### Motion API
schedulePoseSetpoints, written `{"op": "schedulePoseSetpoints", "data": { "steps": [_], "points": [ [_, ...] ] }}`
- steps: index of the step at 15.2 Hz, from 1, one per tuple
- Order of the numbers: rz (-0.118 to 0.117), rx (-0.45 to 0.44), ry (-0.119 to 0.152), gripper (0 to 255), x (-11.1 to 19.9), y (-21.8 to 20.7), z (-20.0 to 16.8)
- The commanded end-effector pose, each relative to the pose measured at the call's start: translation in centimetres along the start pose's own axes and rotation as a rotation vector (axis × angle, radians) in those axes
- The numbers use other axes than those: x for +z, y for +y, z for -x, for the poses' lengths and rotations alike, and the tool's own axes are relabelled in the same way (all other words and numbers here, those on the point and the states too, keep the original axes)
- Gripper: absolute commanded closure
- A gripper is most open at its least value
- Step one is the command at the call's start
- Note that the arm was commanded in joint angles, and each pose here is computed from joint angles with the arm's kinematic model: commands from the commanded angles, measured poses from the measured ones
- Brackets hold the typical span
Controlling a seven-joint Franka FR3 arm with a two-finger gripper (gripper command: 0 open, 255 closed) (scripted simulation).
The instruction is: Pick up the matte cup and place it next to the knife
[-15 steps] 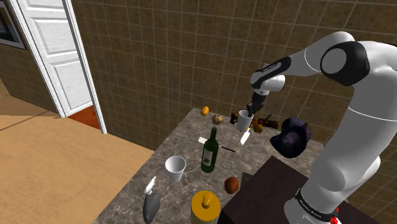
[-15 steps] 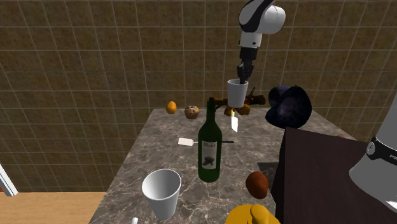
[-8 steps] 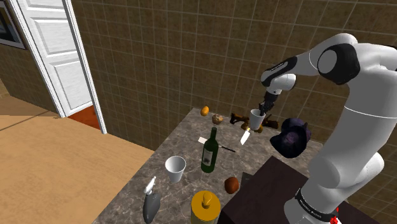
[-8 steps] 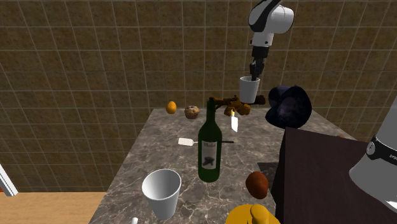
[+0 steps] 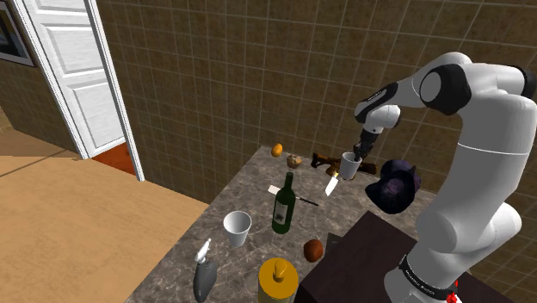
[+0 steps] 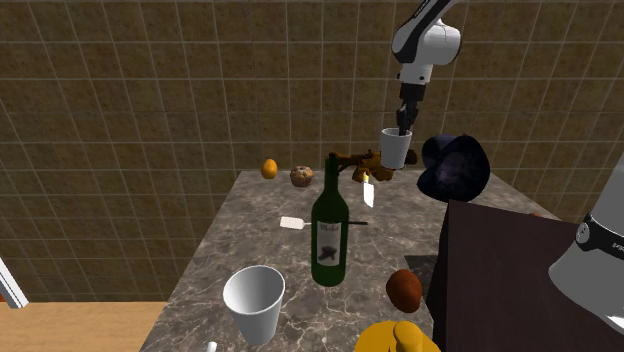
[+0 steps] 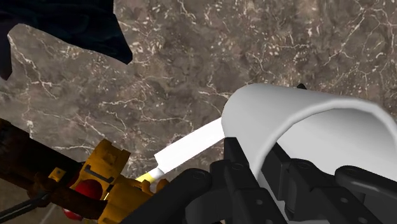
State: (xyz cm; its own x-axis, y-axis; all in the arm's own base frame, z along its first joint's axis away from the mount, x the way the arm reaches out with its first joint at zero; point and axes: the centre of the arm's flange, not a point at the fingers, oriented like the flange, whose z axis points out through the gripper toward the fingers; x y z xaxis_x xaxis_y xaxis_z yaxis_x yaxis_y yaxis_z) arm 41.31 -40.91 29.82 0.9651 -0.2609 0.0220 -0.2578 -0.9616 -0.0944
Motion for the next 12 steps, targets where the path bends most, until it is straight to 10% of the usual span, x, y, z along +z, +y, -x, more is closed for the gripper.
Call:
{"op": "schedulePoseSetpoints", "data": {
  "steps": [1,12],
  "points": [
    [0.000,0.000,0.001,255,1.0,0.2,0.0],
    [0.000,0.000,0.001,255,6.8,0.7,0.1]
  ]
}}
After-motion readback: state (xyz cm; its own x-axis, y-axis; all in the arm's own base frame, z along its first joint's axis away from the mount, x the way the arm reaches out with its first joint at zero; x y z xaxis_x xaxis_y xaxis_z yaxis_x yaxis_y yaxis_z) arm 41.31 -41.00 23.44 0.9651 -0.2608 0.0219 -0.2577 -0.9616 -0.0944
